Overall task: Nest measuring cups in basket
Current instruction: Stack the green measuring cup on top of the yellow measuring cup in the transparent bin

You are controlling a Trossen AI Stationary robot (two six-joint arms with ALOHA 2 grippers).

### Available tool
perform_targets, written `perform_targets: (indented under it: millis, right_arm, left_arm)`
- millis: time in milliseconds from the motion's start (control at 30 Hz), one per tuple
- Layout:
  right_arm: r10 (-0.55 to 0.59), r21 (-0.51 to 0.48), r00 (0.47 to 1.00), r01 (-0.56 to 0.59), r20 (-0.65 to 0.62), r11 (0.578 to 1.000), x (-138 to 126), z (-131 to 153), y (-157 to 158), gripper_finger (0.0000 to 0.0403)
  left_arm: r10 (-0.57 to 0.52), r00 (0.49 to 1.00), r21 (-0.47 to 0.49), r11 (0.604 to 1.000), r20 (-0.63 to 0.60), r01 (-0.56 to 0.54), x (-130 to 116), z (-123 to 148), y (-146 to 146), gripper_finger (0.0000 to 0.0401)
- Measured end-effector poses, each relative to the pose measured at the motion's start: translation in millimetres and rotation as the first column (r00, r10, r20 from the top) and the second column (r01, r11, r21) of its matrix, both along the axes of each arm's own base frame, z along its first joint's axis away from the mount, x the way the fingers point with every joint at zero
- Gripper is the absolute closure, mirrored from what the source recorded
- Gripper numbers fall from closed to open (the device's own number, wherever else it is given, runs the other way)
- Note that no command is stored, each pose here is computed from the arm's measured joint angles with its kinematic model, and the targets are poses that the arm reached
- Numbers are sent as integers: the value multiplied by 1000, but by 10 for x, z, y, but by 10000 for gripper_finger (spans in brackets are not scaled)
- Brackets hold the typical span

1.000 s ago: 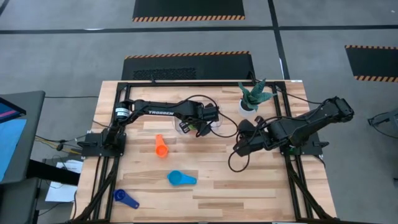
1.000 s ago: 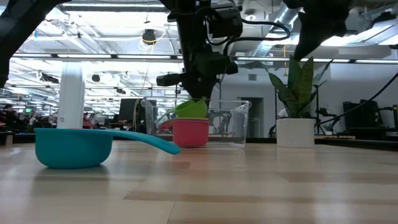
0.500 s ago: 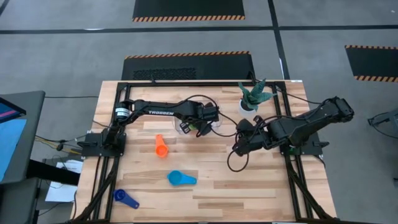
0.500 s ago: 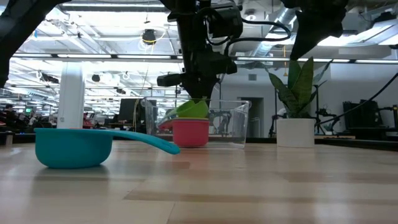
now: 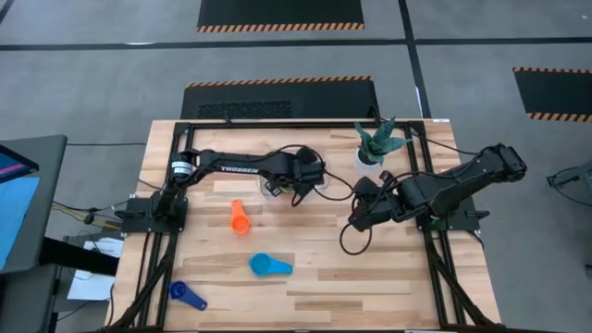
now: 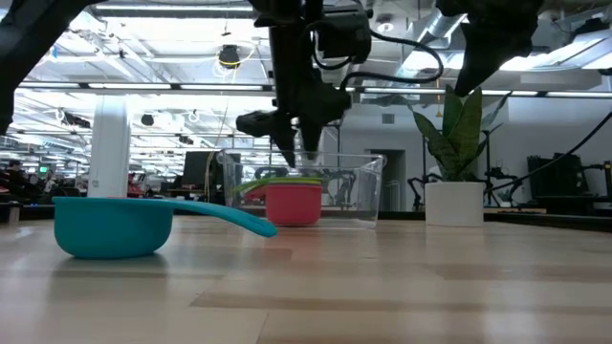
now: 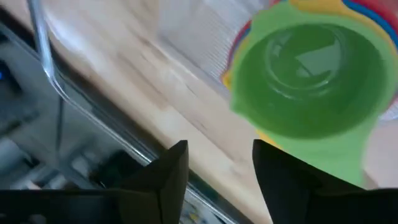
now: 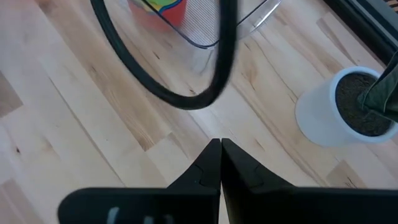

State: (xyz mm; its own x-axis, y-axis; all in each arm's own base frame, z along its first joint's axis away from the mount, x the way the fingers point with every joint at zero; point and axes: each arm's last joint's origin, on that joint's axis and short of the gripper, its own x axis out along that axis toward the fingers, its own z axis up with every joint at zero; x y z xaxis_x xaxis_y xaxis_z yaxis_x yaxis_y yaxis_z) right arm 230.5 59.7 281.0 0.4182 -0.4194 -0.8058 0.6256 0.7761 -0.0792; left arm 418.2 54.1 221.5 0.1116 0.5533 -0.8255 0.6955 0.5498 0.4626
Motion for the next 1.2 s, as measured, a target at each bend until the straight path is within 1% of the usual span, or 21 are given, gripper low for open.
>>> perform_targets:
  millis: [133,233,300,367,400,433,467,500,533,567,633,667,700,767,833,900,967,1000,1067,1133,1200]
  right_arm:
    - [24,-12,1000,-24,-12,1000,1,0,0,376]
    - [39,-21,999,-40,-19,999,1,1,0,376]
    - [36,-31,999,-36,-15,999,3,3,-2,376]
    - [37,-35,999,-37,-14,999,4,4,-3,376]
    - [40,-37,999,-40,-16,999,4,4,-3,376]
    - [45,-39,999,-46,-16,998,7,5,-5,376]
    - [48,-41,999,-49,-15,998,10,6,-4,376]
    - [48,-41,999,-49,-15,998,11,6,-4,376]
    - [48,-41,999,-49,-15,998,11,5,-4,376]
    - [47,-40,999,-48,-12,998,13,6,-4,376]
    - [43,-38,999,-43,-3,998,23,9,-11,376]
    - [42,-35,999,-42,5,999,31,11,-10,376]
    - [41,-32,999,-41,17,999,41,15,-8,376]
    - [38,-26,998,-37,45,999,66,25,-8,376]
    - [34,-17,996,-33,79,999,96,38,-7,376]
    - [33,-10,994,-33,104,999,117,49,0,376]
    - [36,-6,992,-36,121,999,136,58,-1,376]
    - [37,-4,991,-37,126,999,143,61,-5,376]
    - [49,-7,991,-48,121,999,145,61,-5,376]
    - [66,17,992,-68,111,998,145,57,1,376]
    - [74,34,992,-78,104,996,143,52,5,376]
  left_arm:
    - [130,992,37,991,-7,-129,-101,24,-53,229]
    - [226,974,120,967,13,-226,-209,116,-94,233]
    - [277,960,186,942,41,-279,-286,260,-120,236]
    - [325,943,194,923,71,-333,-372,468,-150,238]
    - [363,928,169,913,86,-372,-421,577,-167,238]
    - [413,904,112,899,107,-424,-468,688,-181,238]
    - [471,872,17,879,132,-477,-503,788,-199,238]
    - [536,829,-104,844,161,-526,-534,880,-218,238]
    - [602,781,-233,793,164,-563,-594,977,-226,238]
    - [649,748,-350,738,137,-577,-662,1070,-235,238]
    - [688,718,-504,659,104,-559,-782,1251,-248,238]
    - [701,708,-528,633,82,-566,-840,1300,-245,238]
    - [712,698,-531,621,74,-577,-890,1336,-241,238]
    - [717,688,-535,627,111,-566,-953,1385,-223,238]
    - [709,694,-566,627,127,-536,-1010,1377,-188,238]
    - [684,721,-632,609,113,-479,-977,1247,-144,238]
    - [642,761,-682,599,93,-421,-905,1003,-84,238]
    - [629,771,-704,591,98,-393,-867,878,-50,238]
    - [628,770,-737,572,111,-360,-824,674,26,239]
    - [648,754,-742,558,108,-373,-826,512,94,242]
    - [662,740,-734,561,120,-382,-827,426,146,250]
